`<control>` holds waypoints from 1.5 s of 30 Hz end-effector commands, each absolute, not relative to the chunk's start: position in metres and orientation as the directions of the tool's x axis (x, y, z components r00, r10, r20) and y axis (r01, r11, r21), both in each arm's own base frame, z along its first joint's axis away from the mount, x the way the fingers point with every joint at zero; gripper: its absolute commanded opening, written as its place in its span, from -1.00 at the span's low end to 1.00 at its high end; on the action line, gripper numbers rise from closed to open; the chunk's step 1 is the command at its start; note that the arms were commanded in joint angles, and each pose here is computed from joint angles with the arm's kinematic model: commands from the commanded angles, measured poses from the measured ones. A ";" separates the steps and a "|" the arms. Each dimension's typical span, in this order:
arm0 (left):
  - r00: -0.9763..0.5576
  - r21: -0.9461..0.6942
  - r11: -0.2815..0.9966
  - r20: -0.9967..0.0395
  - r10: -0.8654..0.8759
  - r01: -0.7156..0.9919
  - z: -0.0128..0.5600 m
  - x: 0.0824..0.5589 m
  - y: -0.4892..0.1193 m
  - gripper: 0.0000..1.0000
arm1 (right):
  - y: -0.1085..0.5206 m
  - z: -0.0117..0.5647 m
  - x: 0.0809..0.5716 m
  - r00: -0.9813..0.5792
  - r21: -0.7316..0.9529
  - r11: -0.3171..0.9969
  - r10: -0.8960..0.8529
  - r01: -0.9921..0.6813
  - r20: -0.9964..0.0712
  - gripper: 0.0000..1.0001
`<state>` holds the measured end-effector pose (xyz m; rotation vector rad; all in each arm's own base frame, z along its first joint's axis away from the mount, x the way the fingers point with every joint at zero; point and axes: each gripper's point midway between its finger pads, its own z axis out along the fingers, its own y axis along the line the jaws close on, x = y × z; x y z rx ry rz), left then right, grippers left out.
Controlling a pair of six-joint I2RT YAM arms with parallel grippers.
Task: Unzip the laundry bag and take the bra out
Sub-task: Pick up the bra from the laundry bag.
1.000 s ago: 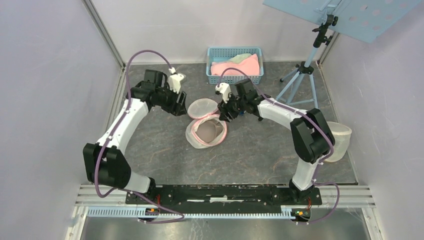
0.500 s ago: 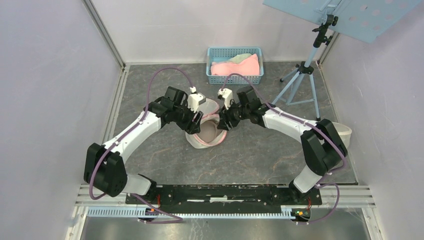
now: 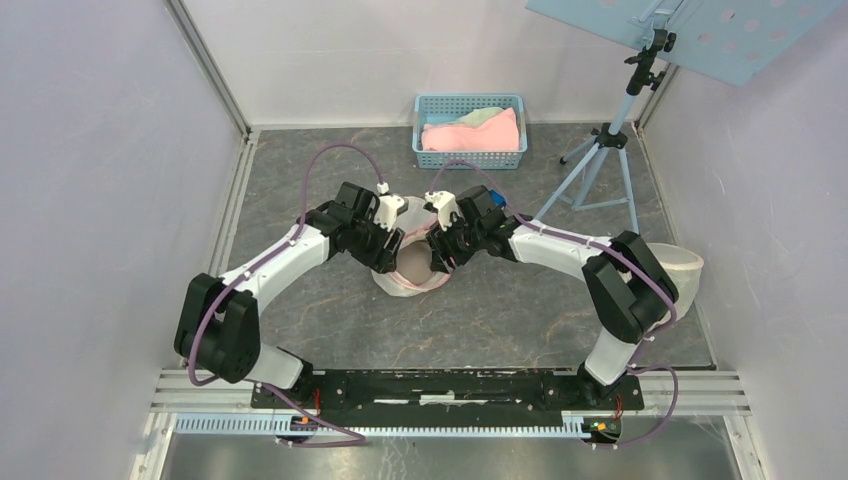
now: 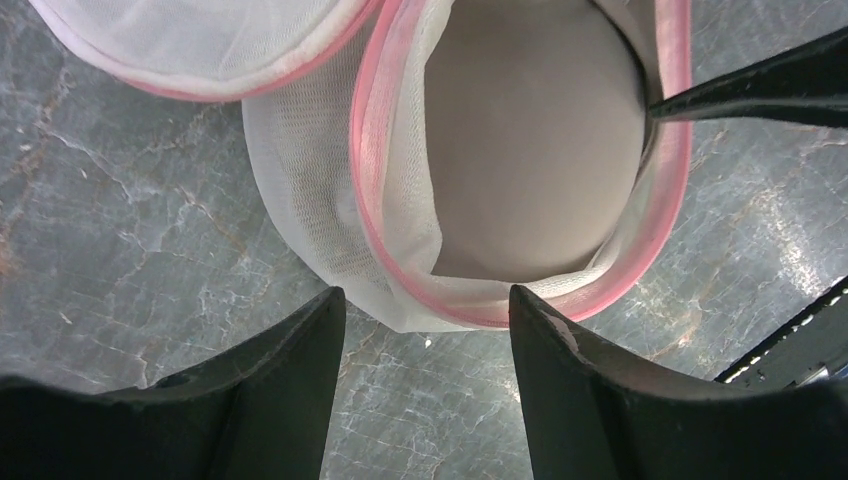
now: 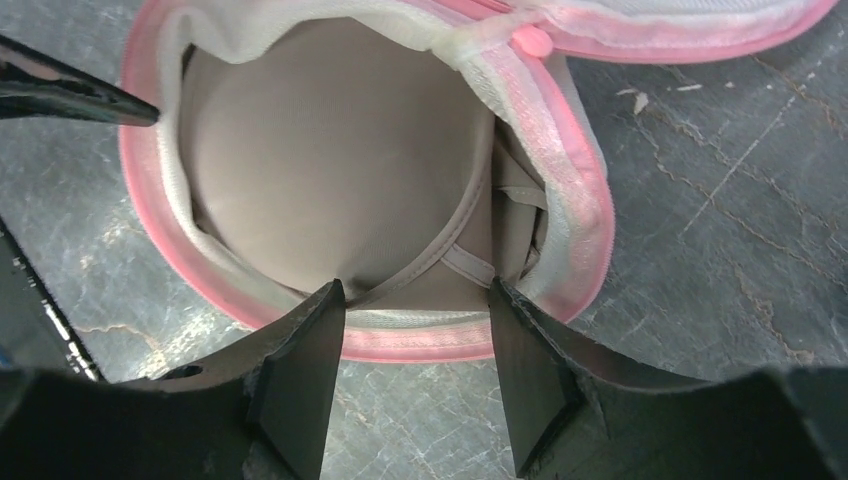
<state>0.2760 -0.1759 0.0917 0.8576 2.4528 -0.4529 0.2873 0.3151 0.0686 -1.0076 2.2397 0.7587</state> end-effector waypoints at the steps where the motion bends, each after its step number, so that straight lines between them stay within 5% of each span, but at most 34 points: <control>1: -0.713 -0.145 0.789 -0.545 0.440 0.598 0.081 0.281 -0.175 0.34 | 0.313 0.063 0.300 -0.580 0.229 0.618 -0.457 -0.752 -0.674 0.20; 7: -0.735 -0.122 0.808 -0.510 0.446 0.576 0.067 0.281 -0.167 0.32 | 0.311 0.060 0.302 -0.590 0.221 0.629 -0.468 -0.745 -0.658 0.00; 16: -0.738 -0.079 0.828 -0.506 0.446 0.554 0.063 0.283 -0.158 0.29 | 0.320 0.085 0.304 -0.568 0.257 0.586 -0.438 -0.768 -0.697 -1.00; 30: -0.701 -0.064 0.813 -0.548 0.456 0.579 0.070 0.286 -0.155 0.29 | 0.349 0.164 0.291 -0.567 0.484 0.375 -0.148 -0.790 -0.810 -1.00; 38: -0.565 -0.251 0.724 -0.793 0.227 0.642 0.166 0.281 -0.186 0.35 | 0.352 0.154 0.283 -0.644 0.573 0.359 -0.111 -0.736 -0.757 -1.00; 45: -0.642 -0.480 0.624 -0.766 0.044 0.617 0.191 0.270 -0.221 0.38 | 0.358 0.159 0.280 -0.706 0.656 0.328 -0.050 -0.680 -0.706 -1.00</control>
